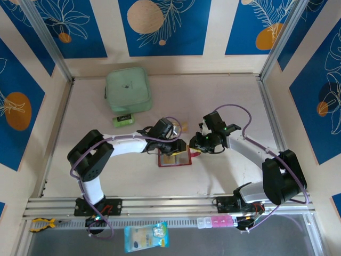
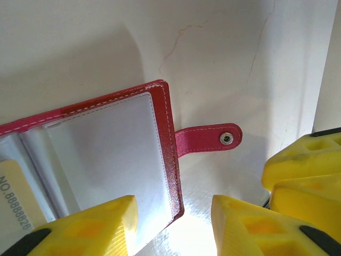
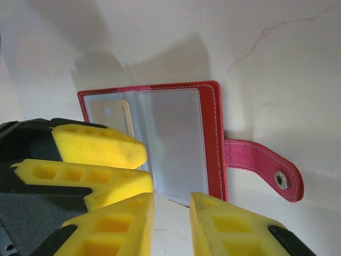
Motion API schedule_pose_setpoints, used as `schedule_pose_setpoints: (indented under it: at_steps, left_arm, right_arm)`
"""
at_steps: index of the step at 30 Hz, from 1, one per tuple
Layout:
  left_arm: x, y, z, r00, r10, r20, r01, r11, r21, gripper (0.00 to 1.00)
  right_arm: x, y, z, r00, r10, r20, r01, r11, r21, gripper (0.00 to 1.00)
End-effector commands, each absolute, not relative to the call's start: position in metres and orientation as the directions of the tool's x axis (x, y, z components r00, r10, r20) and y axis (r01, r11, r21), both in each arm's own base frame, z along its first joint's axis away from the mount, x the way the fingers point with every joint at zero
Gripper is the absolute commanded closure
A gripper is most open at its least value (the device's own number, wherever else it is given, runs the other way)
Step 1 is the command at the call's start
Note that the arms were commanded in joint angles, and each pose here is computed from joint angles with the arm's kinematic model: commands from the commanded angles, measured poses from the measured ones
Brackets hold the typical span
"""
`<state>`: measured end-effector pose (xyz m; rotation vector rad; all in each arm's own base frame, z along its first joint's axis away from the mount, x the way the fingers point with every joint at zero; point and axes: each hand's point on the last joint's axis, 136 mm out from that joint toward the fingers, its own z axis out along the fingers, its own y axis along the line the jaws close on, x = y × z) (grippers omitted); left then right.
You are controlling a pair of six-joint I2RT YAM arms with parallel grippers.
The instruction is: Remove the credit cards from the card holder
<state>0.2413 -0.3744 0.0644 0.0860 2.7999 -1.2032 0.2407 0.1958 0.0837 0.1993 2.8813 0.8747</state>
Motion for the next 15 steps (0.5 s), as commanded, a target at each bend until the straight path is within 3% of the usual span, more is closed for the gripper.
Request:
schedule_pose_setpoints:
  at_steps: [1, 15]
  left_arm:
    - [0.239, -0.377, 0.073, -0.991, 0.046, -0.127, 0.124, 0.684, -0.719, 0.57]
    - [0.238, -0.318, 0.07, -0.985, -0.029, -0.17, 0.09, 0.753, -0.651, 0.67]
  right_arm:
    - [0.235, 0.197, 0.085, -0.987, 0.144, -0.069, 0.08, 0.82, 0.566, 0.75]
    - [0.232, 0.237, 0.075, -0.997, 0.071, -0.013, 0.049, 0.792, 0.608, 0.79]
